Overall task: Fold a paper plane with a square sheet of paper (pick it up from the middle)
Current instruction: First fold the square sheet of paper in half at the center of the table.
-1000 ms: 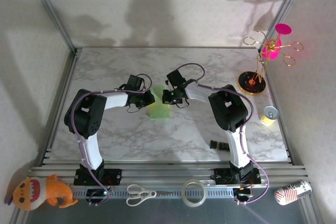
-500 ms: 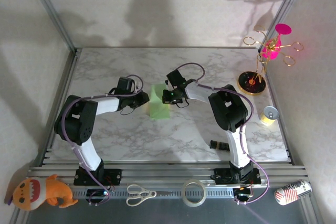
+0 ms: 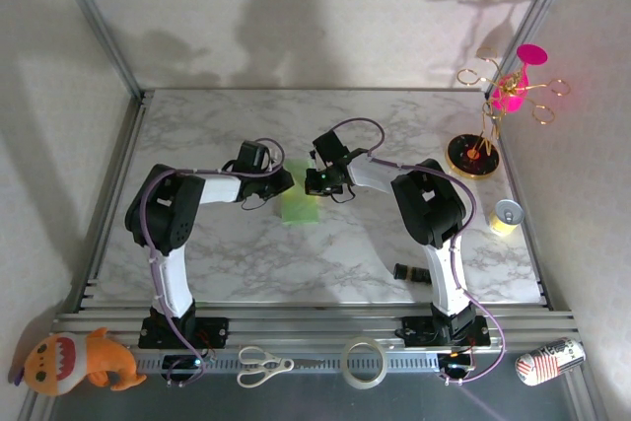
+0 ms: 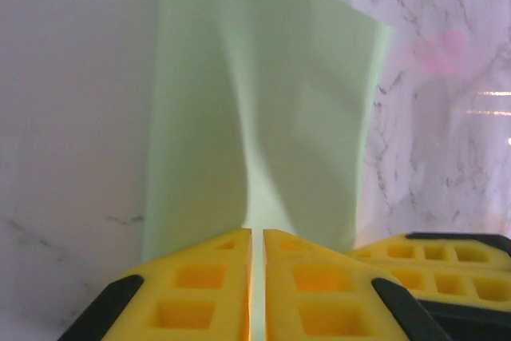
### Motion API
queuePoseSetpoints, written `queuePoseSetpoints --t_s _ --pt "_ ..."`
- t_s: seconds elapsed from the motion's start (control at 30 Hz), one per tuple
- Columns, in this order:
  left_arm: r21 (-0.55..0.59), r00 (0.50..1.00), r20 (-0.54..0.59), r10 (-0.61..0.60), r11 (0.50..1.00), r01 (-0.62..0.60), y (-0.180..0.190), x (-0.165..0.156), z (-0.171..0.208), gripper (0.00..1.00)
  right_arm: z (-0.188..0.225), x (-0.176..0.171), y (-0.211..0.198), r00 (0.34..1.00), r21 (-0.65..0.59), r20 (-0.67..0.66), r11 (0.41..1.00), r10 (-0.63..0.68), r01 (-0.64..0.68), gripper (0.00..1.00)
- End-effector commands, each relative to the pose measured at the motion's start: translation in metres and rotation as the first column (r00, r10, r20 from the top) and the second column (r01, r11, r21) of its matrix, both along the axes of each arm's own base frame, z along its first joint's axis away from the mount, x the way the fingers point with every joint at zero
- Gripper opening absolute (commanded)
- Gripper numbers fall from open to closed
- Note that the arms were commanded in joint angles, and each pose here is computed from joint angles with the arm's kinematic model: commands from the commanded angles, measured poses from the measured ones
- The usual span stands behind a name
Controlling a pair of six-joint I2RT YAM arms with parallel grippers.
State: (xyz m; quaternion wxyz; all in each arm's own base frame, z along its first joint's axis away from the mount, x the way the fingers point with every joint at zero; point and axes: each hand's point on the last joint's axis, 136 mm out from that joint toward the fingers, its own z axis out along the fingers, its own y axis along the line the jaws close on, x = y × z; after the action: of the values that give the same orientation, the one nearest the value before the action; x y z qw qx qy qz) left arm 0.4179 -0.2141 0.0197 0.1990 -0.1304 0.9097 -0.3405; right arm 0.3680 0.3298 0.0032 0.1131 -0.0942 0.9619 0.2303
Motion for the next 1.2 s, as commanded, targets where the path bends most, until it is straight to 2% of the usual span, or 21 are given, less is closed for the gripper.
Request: queuePoseSetpoints --t_s 0.0,0.1,0.23,0.4,0.5,0.63,0.83,0.97,1.17 --pt "0.131 0.993 -0.056 0.108 0.986 -0.100 0.045 -0.009 -0.031 0.12 -0.107 -0.056 -0.112 0.977 -0.467 -0.190 0.884 -0.102 0.002 0.01" --pt "0.151 0.987 -0.065 0.149 0.979 -0.138 0.069 -0.014 -0.033 0.12 -0.107 -0.057 -0.114 0.978 -0.474 -0.185 0.880 -0.098 -0.001 0.01" --pt "0.126 0.988 -0.013 0.151 0.981 -0.148 0.079 -0.005 -0.009 0.12 -0.107 -0.056 -0.115 0.979 -0.479 -0.183 0.878 -0.092 -0.007 0.01" --pt "0.020 0.995 0.092 0.037 0.999 -0.039 0.035 0.002 0.036 0.12 -0.105 -0.054 -0.113 0.980 -0.475 -0.179 0.880 -0.085 -0.010 0.01" --pt "-0.022 0.993 0.119 -0.020 0.999 0.023 0.006 0.000 0.048 0.12 -0.105 -0.054 -0.112 0.980 -0.471 -0.180 0.882 -0.085 -0.010 0.01" --pt "-0.033 0.995 0.085 -0.043 0.998 0.046 -0.013 0.005 0.036 0.12 -0.107 -0.054 -0.111 0.979 -0.468 -0.185 0.884 -0.083 -0.013 0.01" --pt "0.005 0.998 0.056 -0.029 1.000 0.029 -0.013 0.022 0.013 0.11 -0.108 -0.056 -0.113 0.980 -0.475 -0.187 0.880 -0.073 -0.025 0.00" --pt "0.077 0.999 0.029 0.017 0.997 -0.020 0.005 0.033 -0.008 0.11 -0.109 -0.056 -0.115 0.981 -0.482 -0.183 0.875 -0.066 -0.031 0.00" --pt "0.169 0.992 0.010 0.124 0.978 -0.124 0.061 0.042 -0.027 0.11 -0.107 -0.054 -0.124 0.984 -0.526 -0.163 0.850 -0.070 -0.027 0.00"
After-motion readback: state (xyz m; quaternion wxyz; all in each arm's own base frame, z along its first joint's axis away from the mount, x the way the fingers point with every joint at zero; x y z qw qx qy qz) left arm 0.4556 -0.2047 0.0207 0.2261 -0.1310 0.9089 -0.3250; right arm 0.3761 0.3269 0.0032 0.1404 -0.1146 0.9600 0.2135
